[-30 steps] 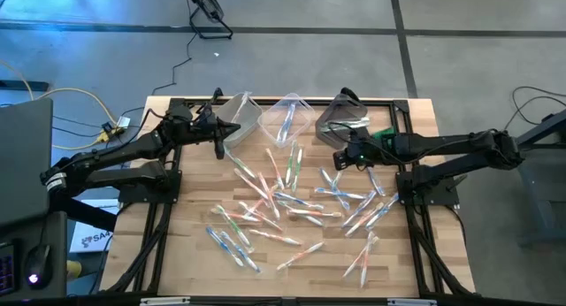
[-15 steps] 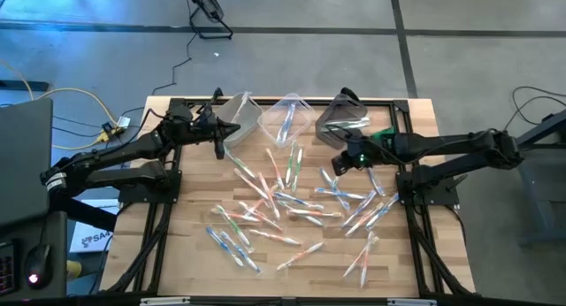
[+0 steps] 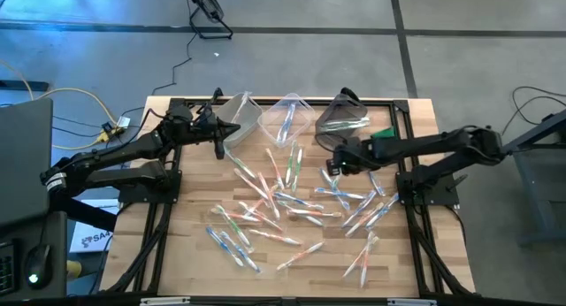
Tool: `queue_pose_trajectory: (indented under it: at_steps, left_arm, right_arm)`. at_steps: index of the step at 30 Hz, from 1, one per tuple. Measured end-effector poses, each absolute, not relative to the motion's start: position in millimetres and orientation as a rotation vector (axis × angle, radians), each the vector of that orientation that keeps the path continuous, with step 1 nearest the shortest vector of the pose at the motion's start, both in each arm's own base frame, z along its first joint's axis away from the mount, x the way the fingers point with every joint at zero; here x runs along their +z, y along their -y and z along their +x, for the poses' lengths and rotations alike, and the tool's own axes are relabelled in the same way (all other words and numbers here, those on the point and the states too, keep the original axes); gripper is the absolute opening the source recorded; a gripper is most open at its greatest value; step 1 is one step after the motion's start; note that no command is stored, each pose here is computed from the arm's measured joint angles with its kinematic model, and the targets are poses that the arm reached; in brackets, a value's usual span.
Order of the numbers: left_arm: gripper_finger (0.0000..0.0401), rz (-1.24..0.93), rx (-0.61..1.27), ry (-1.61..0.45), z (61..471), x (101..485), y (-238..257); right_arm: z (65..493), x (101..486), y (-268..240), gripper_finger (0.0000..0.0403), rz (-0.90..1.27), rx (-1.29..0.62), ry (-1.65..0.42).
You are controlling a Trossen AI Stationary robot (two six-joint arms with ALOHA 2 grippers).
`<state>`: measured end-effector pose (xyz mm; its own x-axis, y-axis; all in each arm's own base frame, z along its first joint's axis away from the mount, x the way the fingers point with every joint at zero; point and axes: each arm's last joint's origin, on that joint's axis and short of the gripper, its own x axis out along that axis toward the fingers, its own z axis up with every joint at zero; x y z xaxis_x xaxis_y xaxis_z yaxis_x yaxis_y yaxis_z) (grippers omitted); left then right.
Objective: Pick & Place Toothbrushes
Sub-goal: Put the green toothbrush into the black bin
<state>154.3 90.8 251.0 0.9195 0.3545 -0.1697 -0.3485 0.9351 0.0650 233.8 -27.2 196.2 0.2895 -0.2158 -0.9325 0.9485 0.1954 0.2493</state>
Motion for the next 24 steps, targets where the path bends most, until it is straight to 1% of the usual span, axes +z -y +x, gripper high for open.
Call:
queue_pose_trajectory:
  at_steps: [4,7,14,17,21,24]
  left_arm:
    - [0.0000,0.035,0.361,-0.181,154.3,251.0,-90.8]
    - [0.0000,0.036,0.361,-0.181,154.3,251.0,-90.8]
    - [0.0000,0.035,0.362,-0.183,154.3,250.9,-90.8]
    - [0.0000,0.032,0.361,-0.192,154.1,250.1,-90.7]
    - [0.0000,0.024,0.360,-0.214,153.8,247.9,-90.5]
    - [0.0000,0.021,0.362,-0.222,153.6,247.1,-90.5]
  right_arm:
    - [239.1,182.6,27.7,0.0005,1.020,-1.022,-0.972]
    - [241.1,177.8,26.7,0.0005,1.001,-0.977,-1.032]
    - [241.9,177.1,26.0,0.0011,1.008,-0.971,-1.035]
    - [241.9,177.1,26.0,0.0035,1.007,-0.971,-1.035]
    - [241.9,177.1,26.0,0.0092,1.015,-0.980,-1.029]
    - [241.9,177.1,26.1,0.0132,1.066,-1.021,-1.000]
